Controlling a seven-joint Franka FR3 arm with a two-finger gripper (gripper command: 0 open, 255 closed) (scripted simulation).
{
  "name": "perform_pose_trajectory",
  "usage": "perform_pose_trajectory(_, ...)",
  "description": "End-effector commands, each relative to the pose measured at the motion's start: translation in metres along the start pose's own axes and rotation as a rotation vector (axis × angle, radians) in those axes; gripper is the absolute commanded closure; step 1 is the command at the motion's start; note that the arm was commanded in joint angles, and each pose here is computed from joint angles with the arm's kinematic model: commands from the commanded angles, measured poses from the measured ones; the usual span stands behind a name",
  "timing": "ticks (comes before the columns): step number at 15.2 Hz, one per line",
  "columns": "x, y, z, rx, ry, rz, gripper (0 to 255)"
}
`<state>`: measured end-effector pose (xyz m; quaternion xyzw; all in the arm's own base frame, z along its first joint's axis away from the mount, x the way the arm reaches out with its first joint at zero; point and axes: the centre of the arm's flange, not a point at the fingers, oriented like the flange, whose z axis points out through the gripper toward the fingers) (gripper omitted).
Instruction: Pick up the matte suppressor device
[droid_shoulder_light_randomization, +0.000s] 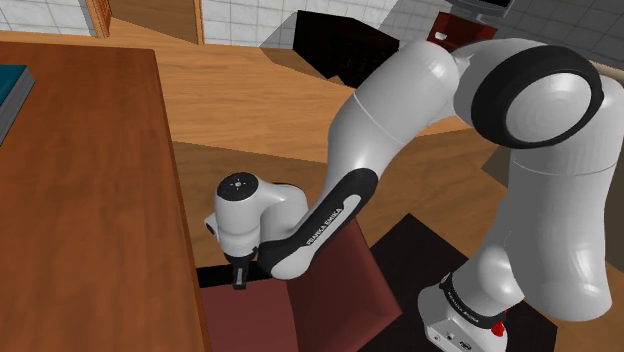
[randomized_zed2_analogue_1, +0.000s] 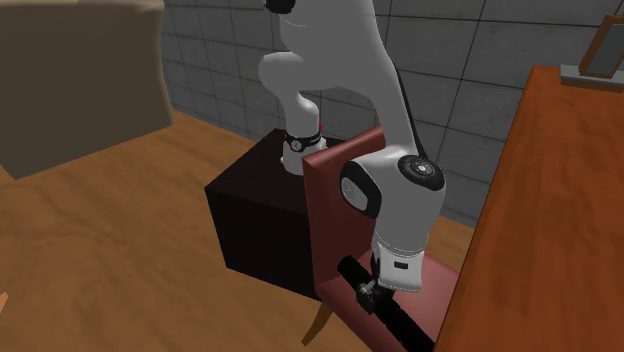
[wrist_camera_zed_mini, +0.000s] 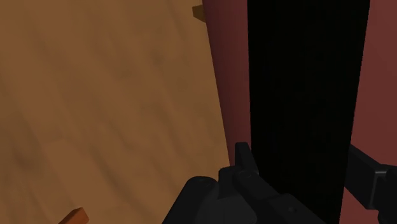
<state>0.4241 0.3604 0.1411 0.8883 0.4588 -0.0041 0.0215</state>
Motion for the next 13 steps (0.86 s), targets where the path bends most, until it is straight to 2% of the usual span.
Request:
perform_pose_trajectory(1,-0.001,0.000,-0.011,0.000,0.000,0.000,255)
perform_pose_trajectory(11,-0.002,0.002,-0.064,0.000,0.000,0.000,255)
perform_pose_trajectory(13,-0.002,0.002,-0.064,0.000,0.000,0.000,255)
